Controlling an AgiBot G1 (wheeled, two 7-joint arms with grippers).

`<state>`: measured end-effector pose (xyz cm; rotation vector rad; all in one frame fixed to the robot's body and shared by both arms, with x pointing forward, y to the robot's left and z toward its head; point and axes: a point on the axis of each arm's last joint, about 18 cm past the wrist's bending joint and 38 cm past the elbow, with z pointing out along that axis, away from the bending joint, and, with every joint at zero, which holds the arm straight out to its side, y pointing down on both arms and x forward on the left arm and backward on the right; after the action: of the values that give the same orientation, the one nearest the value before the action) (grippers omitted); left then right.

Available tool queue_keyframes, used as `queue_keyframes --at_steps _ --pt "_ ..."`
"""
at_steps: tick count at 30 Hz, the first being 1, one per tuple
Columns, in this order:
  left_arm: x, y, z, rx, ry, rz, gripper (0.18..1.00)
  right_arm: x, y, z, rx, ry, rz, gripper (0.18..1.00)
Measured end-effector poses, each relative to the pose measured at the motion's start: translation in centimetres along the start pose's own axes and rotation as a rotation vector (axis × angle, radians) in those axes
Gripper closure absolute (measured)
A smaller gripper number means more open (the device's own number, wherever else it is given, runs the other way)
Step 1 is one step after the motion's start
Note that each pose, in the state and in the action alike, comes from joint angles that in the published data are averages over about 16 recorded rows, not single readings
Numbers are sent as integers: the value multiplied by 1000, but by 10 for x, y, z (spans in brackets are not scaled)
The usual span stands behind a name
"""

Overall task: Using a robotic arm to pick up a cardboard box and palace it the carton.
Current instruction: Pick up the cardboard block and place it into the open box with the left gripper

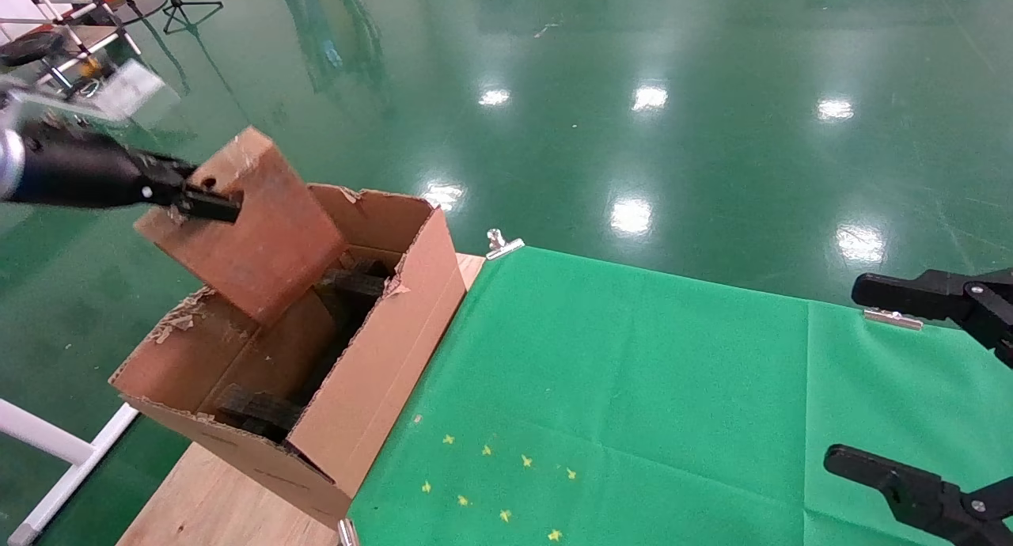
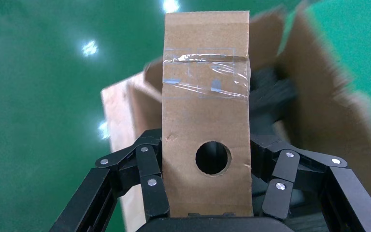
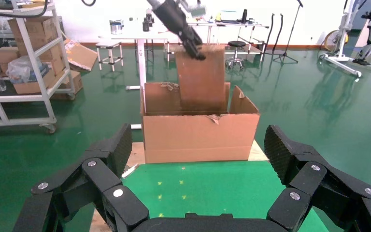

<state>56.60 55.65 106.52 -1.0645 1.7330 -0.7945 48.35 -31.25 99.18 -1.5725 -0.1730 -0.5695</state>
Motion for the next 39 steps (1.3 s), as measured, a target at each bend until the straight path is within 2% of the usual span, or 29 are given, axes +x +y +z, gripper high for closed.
queue_keyframes --at_steps 10,26,39 --pt "-11 41 43 -114 -85 -21 846 0 0 0 0 0 0 178" --pt "-10 68 76 -256 -173 -111 848 0 0 0 0 0 0 178" --pt "7 93 111 -322 -196 -105 849 0 0 0 0 0 0 178"
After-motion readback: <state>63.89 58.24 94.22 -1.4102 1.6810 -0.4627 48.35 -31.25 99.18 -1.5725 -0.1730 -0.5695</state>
